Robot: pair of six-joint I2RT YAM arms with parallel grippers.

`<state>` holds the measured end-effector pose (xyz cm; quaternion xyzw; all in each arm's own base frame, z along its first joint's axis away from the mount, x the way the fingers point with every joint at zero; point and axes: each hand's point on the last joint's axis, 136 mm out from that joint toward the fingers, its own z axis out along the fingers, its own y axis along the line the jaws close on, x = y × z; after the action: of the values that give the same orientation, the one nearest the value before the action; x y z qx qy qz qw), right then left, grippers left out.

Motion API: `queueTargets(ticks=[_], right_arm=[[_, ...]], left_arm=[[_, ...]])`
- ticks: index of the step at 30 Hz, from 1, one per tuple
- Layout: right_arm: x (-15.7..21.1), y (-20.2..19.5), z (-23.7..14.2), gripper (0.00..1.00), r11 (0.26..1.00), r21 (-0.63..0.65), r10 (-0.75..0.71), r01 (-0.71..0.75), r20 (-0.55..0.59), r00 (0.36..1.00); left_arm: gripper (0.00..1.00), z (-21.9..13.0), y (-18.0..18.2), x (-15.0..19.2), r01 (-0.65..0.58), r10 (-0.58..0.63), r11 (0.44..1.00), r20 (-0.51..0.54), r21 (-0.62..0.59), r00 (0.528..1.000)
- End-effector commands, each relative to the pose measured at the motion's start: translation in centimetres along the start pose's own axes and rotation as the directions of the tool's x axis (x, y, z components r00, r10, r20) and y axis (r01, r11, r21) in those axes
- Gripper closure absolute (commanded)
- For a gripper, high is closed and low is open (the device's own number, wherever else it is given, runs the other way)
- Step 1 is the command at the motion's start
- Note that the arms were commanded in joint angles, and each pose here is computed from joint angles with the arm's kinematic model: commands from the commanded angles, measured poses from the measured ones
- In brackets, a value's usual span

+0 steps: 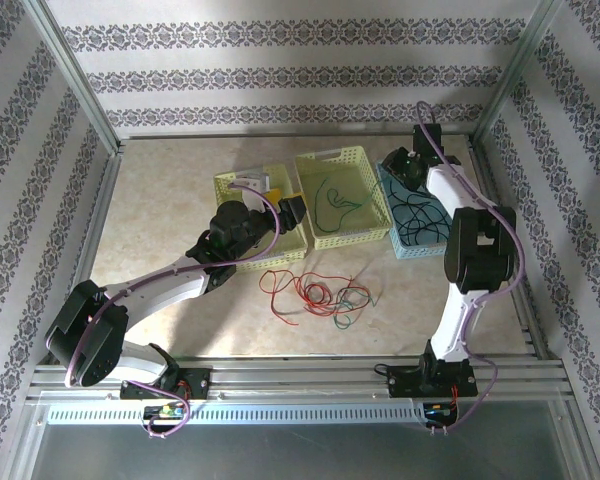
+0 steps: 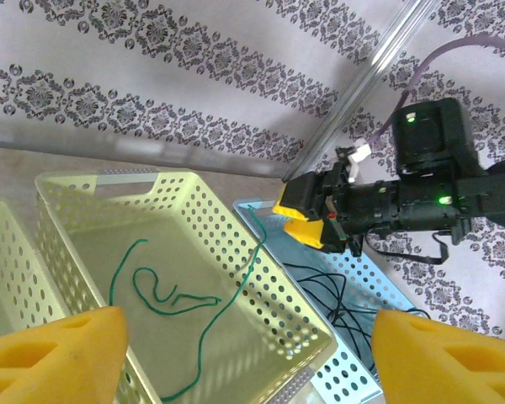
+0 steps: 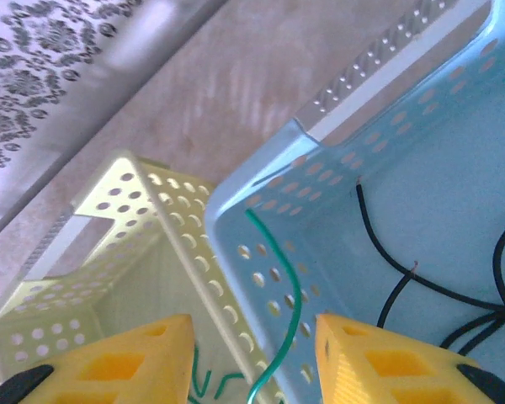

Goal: Untangle the cables

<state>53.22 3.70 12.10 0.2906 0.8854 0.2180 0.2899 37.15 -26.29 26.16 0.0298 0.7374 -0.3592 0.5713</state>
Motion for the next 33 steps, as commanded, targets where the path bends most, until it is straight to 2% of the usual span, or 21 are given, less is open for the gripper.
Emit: queueTargets(ticks=[1, 8, 11, 16, 20, 24, 29, 33], right_arm=[[-0.3, 0.8, 0.4, 0.59, 0.998, -0.052, 0.042, -0.044, -0.038, 0.998], [0.4, -0.1, 1.6, 0.66, 0.995, -0.052, 0.084, -0.089, -0.08, 0.993], [0.6, -0.6, 1.7, 0.75, 0.994, -0.042, 0.099, -0.102, -0.073, 0.992], [0.2, -1.0, 1.1, 1.0, 0.994, -0.025, 0.102, -0.103, -0.039, 0.994], [-0.2, -0.3, -0.5, 1.0, 0.997, -0.035, 0.074, -0.074, -0.004, 0.997], [0.8, 1.7, -2.6, 1.0, 0.998, -0.057, -0.034, 0.035, 0.015, 0.999], [4.7, 3.6, -3.6, 1.0, 0.972, -0.035, -0.231, 0.23, -0.022, 0.973], [8.6, 3.7, -2.6, 1.0, 0.932, -0.001, -0.359, 0.361, -0.105, 0.927]], left_arm=[[0.24, 0.0, 0.4, 0.1, -0.025, 0.025, 1.0, -0.012, -0.017, 1.0], [0.24, 0.2, 0.4, -0.1, -0.041, 0.041, 0.999, -0.019, -0.019, 0.999], [0.24, 0.4, 0.1, -0.2, -0.047, 0.047, 0.999, -0.02, -0.009, 0.999], [0.24, 0.4, 0.0, -0.2, -0.045, 0.045, 0.999, -0.021, -0.004, 0.999], [0.24, 0.4, 0.0, 0.0, -0.042, 0.042, 0.999, -0.026, -0.003, 0.999], [0.24, 0.3, 0.0, 0.0, -0.034, 0.034, 0.999, -0.024, 0.0, 0.999], [0.24, 0.3, 0.0, 0.1, -0.022, 0.022, 1.0, -0.022, 0.007, 1.0], [0.24, 0.1, -0.1, 0.1, -0.017, 0.017, 1.0, -0.019, 0.012, 1.0]])
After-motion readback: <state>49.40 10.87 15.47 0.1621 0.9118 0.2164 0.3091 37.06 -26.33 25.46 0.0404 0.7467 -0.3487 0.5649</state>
